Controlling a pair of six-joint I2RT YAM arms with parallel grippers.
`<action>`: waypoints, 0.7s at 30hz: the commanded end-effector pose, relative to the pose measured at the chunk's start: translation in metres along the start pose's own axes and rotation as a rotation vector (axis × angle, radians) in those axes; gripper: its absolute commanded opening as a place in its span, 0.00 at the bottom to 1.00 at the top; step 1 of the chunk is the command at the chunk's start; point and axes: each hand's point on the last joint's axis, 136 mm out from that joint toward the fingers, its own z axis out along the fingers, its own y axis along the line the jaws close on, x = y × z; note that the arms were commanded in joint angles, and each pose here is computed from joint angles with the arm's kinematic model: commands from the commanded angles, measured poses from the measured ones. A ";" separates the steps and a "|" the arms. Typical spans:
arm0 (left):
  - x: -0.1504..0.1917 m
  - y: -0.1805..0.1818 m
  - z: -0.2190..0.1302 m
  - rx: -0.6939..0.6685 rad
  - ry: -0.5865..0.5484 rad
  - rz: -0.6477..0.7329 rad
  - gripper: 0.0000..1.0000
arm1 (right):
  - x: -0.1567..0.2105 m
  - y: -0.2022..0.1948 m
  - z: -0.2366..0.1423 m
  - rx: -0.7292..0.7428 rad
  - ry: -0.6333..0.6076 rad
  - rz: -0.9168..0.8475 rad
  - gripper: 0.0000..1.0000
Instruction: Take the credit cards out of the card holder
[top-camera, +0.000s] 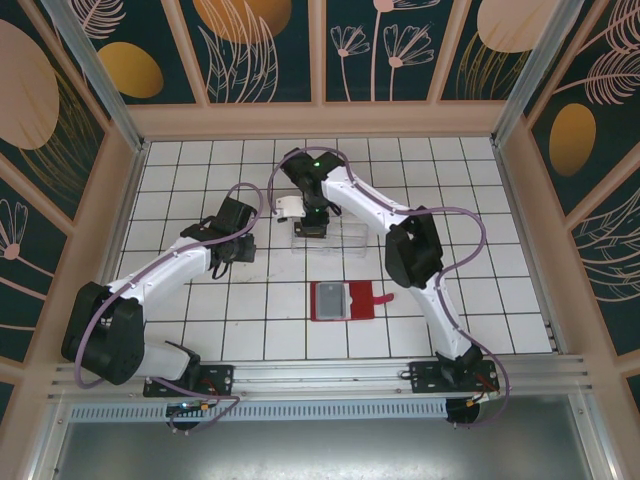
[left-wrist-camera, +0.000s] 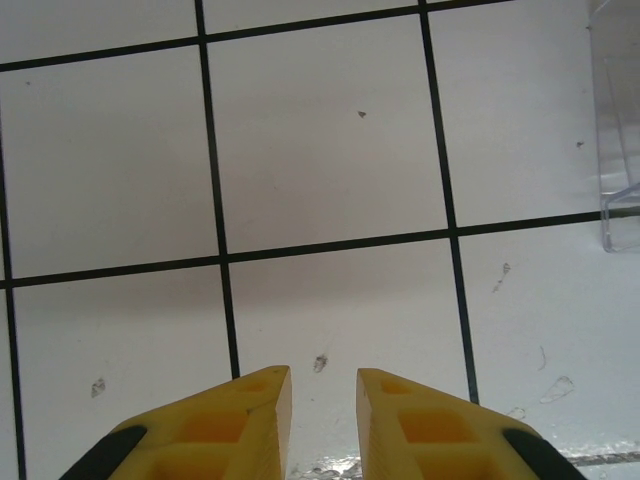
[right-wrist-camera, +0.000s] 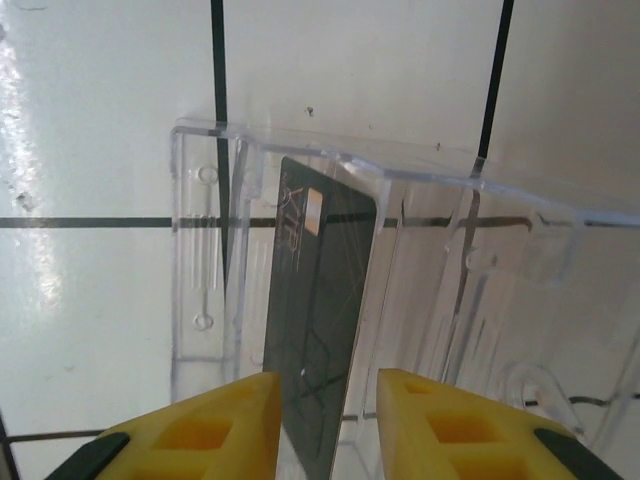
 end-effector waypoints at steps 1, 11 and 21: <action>-0.008 -0.008 -0.007 0.061 -0.018 -0.022 0.25 | -0.013 0.000 -0.047 0.070 -0.099 0.052 0.32; -0.018 -0.029 -0.010 0.171 -0.032 -0.078 0.25 | -0.014 0.026 -0.064 0.100 -0.276 0.495 0.39; -0.043 -0.049 -0.009 0.280 -0.101 -0.188 0.23 | -0.010 0.085 -0.053 0.069 -0.408 1.102 0.36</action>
